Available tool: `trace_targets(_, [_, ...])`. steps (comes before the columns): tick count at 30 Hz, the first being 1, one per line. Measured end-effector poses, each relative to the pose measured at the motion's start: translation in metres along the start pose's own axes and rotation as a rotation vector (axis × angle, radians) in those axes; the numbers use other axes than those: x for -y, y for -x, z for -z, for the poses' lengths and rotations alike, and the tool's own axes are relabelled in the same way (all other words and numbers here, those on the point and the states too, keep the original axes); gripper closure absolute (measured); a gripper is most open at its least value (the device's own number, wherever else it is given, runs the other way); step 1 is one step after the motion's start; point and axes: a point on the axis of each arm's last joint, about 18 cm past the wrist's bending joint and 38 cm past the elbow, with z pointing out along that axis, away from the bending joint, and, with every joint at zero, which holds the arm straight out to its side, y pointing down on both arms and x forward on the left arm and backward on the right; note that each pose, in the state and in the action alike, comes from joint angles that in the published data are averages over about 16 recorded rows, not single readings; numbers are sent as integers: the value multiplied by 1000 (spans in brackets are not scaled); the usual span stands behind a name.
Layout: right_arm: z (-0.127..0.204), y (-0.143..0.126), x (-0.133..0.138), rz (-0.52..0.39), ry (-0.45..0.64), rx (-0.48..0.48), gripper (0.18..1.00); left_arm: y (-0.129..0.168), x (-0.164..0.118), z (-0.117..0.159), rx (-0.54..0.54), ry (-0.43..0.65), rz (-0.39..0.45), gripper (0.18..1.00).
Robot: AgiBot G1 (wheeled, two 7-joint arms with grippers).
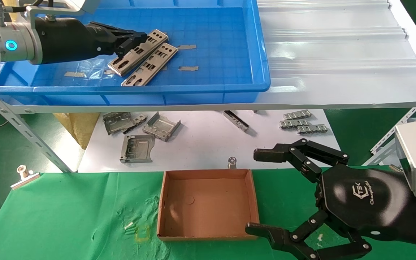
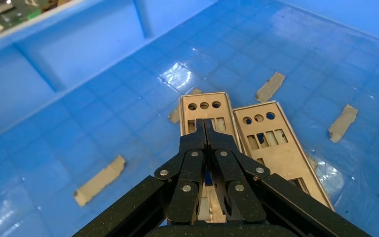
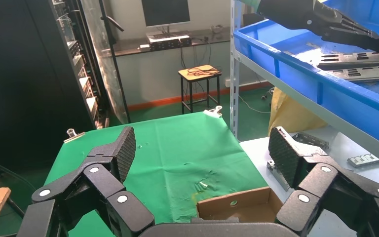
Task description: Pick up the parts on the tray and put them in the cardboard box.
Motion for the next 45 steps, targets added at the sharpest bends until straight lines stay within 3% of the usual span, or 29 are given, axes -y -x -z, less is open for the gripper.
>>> trace_targets(15, [0, 0, 0, 0, 0, 0, 178, 2, 3, 4, -5, 11, -78, 936])
trace_targets(27, [0, 0, 0, 0, 0, 0, 178, 0, -1, -1, 2, 11, -51, 759])
trace_targets(38, [0, 0, 0, 0, 0, 0, 178, -4, -5, -6, -2, 11, -3, 506])
trace_targets(45, [0, 0, 0, 0, 0, 0, 178, -5, -7, -8, -2, 16, 8, 441])
